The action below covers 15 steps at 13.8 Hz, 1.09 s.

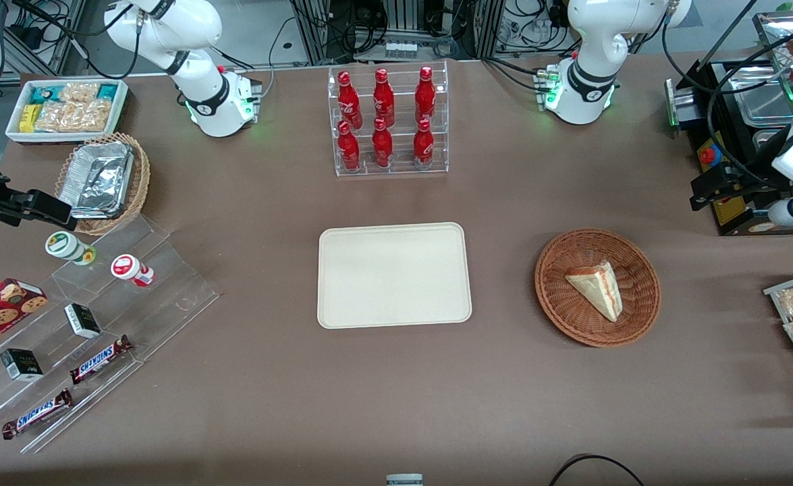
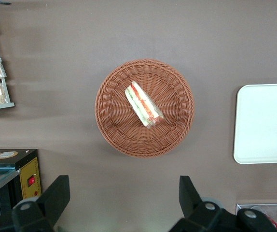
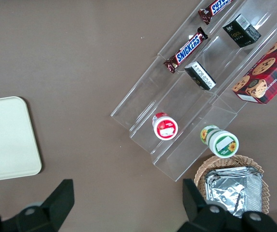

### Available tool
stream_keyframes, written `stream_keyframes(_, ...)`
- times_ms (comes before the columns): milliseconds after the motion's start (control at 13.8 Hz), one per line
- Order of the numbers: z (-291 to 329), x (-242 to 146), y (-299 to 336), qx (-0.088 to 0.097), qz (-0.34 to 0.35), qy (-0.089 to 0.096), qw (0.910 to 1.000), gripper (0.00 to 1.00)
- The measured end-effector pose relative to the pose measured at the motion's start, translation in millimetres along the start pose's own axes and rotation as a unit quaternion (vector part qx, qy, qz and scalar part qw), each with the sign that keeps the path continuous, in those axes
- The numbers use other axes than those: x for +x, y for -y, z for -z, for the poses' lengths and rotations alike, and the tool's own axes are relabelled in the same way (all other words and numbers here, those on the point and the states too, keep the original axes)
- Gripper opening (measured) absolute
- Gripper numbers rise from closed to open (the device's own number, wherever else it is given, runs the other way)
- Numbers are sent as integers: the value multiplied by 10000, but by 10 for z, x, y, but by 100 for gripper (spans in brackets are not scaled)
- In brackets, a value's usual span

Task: Place sandwich from basket to tray
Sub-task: 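Move the left gripper down over the sandwich in the wicker basket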

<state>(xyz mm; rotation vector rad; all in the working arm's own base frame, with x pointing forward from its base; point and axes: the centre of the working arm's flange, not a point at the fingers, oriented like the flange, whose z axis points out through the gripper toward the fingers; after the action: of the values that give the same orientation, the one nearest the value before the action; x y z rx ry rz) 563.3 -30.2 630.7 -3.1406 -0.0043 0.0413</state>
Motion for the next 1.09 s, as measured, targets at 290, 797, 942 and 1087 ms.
stream_keyframes(290, -17, -23, 4, 6, 3, 102, 9999, 100)
stream_keyframes(797, -667, -20, -49, 17, 461, 104, 9989, 100)
stream_keyframes(942, -1032, -54, -123, 3, 812, -51, 9967, 100)
stream_keyframes(1087, -1397, -68, -155, -29, 1219, -203, 9923, 100)
